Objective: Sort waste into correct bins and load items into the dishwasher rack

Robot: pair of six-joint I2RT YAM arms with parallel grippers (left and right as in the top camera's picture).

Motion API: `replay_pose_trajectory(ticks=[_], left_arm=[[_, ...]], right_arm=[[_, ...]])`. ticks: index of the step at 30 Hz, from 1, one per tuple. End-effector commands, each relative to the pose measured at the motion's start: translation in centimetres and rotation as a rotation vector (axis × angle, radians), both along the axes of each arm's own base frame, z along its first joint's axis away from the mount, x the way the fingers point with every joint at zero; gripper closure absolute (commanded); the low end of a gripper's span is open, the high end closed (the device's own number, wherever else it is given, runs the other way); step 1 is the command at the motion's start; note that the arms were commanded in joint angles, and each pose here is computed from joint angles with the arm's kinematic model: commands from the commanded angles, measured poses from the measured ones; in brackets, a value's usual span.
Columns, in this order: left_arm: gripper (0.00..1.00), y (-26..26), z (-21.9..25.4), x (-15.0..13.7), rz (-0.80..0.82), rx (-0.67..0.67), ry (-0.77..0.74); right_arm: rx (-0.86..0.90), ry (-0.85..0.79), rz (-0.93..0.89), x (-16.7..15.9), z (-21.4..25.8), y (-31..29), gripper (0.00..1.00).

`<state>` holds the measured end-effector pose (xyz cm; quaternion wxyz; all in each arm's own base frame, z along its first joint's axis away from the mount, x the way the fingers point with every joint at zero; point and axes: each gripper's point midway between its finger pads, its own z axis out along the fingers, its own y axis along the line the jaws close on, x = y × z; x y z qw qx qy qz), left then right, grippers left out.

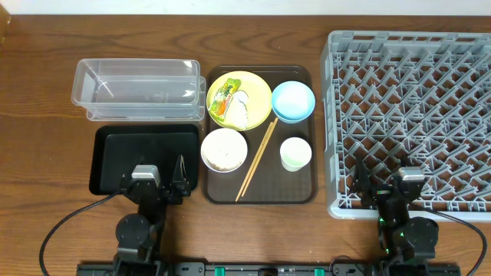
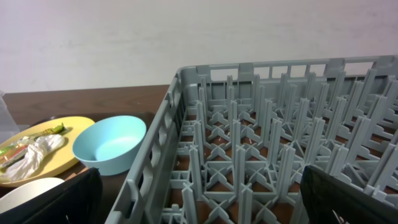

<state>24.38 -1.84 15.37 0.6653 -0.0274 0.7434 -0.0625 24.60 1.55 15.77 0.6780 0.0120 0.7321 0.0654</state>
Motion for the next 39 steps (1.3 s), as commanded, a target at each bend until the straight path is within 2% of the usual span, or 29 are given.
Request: replay_pose_trajectory(ticks=[1, 21, 25, 31, 39], left_arm=[[0.11, 0.2, -2.0, 0.0, 0.006, 0.024, 0.058], [0.11, 0.2, -2.0, 0.0, 0.006, 0.024, 0.057], [0.11, 0.2, -1.8, -0.1, 0.013, -0.032, 0.059], [0.11, 0.2, -1.2, -0.5, 0.02, -0.046, 0.162], [0.1, 0.1, 1.0, 0.4, 0.028, -0.014, 0.42]], right_arm=[[-0.012, -0.001, 0.015, 0.0, -0.1, 0.3, 0.01], [-0.012, -0.003, 0.012, 0.0, 0.0, 0.3, 0.01], [0.01, -0.007, 0.006, 0.0, 0.2, 0.2, 0.01], [0.003, 0.027, -0.062, -0.2, 1.0, -1.0, 0.01], [-0.026, 0.191, -0.151, 0.1, 4.1, -2.5, 0.01]])
